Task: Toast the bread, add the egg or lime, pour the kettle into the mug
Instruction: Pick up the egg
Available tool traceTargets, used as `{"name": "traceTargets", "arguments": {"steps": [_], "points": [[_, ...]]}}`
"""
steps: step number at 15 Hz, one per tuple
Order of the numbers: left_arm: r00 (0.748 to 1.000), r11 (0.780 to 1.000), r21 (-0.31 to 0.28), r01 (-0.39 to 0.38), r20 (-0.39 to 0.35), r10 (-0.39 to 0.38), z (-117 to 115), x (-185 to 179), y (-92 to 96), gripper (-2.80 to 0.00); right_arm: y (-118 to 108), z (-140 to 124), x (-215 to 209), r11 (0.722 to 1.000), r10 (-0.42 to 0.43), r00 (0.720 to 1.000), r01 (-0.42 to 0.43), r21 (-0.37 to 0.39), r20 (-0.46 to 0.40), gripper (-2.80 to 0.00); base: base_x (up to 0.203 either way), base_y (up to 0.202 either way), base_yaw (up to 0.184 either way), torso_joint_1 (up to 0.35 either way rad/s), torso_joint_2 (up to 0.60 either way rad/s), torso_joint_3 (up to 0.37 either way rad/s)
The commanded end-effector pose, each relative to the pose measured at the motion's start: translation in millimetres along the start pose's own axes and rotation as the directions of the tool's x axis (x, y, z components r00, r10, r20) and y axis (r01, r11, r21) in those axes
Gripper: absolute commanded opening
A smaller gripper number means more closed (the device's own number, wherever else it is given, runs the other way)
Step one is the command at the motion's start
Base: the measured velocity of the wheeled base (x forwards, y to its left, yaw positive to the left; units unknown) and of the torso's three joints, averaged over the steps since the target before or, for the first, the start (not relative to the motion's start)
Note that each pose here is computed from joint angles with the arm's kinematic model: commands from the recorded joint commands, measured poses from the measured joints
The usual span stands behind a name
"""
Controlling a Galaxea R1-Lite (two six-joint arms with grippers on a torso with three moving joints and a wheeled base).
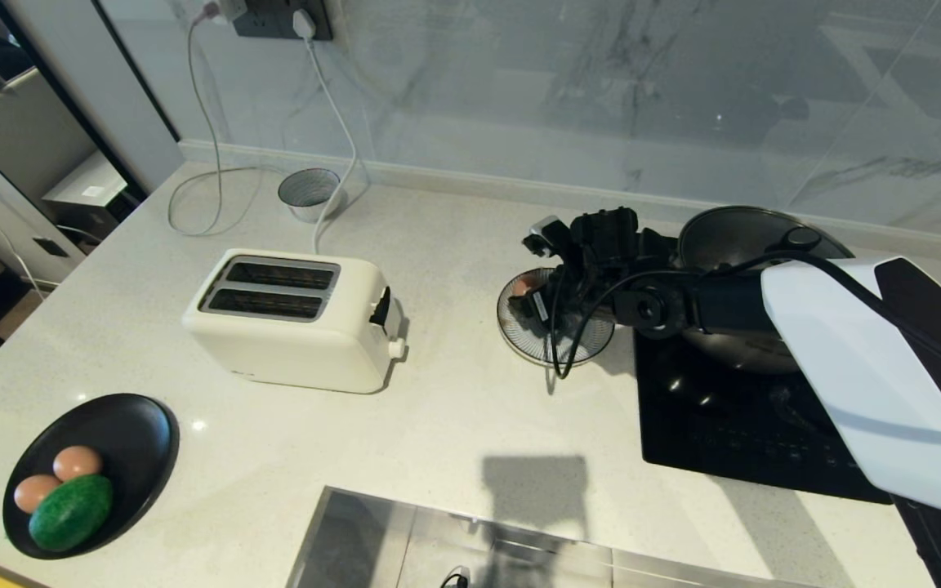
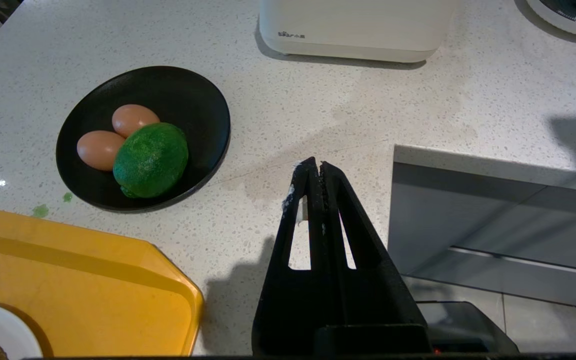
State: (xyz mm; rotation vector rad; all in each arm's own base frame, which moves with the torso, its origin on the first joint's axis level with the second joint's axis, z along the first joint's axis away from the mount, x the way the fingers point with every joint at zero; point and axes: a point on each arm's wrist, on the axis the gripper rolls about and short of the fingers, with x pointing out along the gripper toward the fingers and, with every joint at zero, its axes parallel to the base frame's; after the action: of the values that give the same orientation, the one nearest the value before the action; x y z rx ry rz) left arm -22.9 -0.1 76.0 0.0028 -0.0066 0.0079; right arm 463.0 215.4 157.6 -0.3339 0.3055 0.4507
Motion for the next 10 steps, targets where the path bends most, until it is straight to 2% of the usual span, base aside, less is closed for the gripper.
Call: {"name": "traceTargets", "arguments": {"steps": [1,10], "points": [[1.000,1.000,0.000,-0.001,0.001,0.001,0.0,-0.1,0.0,-2.80,1.2,-3.1,4.0,1.000,0.000,1.000,0.000,-0.002,0.000,0.00,0.000,0.000,0.000,0.000,0.00,0.000],[1.000,1.000,0.000,-0.001,0.001,0.001,0.0,-0.1,0.0,-2.80,3.9,-12.3,13.7,1.000,-0.002,1.000,0.002,-0.002,0.004,0.00,0.000,0.000,0.000,0.000,0.00,0.000]]}}
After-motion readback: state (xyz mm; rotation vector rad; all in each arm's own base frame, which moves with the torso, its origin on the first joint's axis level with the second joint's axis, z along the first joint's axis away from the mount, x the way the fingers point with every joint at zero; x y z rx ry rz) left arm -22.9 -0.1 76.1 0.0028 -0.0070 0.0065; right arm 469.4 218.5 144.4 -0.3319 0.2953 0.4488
